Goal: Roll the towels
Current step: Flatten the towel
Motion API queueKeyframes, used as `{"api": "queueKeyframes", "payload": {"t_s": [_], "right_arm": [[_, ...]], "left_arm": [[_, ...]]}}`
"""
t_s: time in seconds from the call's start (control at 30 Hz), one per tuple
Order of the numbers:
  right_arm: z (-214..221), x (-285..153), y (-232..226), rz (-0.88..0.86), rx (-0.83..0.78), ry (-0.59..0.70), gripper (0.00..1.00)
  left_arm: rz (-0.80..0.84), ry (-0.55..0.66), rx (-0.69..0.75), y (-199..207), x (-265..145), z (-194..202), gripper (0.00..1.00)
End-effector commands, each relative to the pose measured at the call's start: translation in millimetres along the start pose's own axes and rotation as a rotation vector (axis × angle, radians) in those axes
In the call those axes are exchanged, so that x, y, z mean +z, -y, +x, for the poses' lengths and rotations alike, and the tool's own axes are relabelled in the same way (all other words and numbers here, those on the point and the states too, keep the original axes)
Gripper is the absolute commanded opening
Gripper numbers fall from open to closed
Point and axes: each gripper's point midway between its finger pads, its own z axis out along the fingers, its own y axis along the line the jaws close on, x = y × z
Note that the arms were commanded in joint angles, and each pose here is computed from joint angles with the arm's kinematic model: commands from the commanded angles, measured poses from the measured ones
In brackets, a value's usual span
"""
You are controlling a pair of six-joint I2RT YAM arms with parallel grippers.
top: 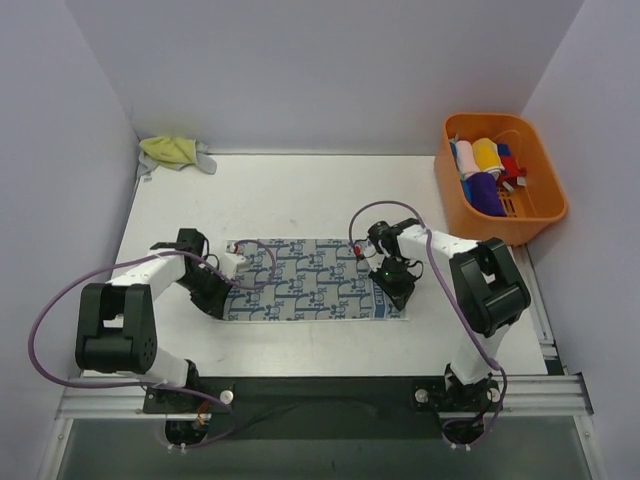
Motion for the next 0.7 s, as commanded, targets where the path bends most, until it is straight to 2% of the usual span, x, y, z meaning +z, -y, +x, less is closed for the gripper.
{"api": "queueKeyframes", "payload": {"t_s": [0.0,0.1,0.2,0.23,0.3,0.33,0.4,0.5,0.63,0.67], "right_arm": [[29,3,26,0.157,-0.057,-0.117,0.09],[22,-2,12,0.143,-0.099,-0.087,0.14],[11,-14,-3,0.088,-0.108,-0.027,0.28],[7,-19,-5,0.08,-0.097,-0.003,0.37],[-8,-39,-8,0.036,-0.075,0.085,0.44],[-14,-46,-7,0.022,-0.057,0.117,0.45],[-32,-70,5,-0.005,-0.003,0.215,0.46],[-54,-93,32,-0.035,0.079,0.317,0.46],[-76,-103,75,-0.005,0.149,0.356,0.44],[-82,-94,81,-0.018,0.164,0.341,0.44]], "left_arm": [[-0.104,-0.11,0.014,-30,6,23,0.18],[-0.082,-0.073,0.016,-29,3,10,0.18],[-0.033,-0.016,0.047,-18,-7,-6,0.3],[0.012,0.027,0.048,-8,-13,-17,0.4],[0.039,0.091,0.061,0,-25,-32,0.49],[0.075,0.14,0.062,7,-32,-42,0.58],[0.061,0.229,0.066,4,-53,-67,0.66],[0.05,0.329,0.063,-7,-75,-104,0.68],[-0.042,0.446,-0.02,-60,-94,-146,0.7],[-0.066,0.427,-0.086,-76,-86,-148,0.69]]}}
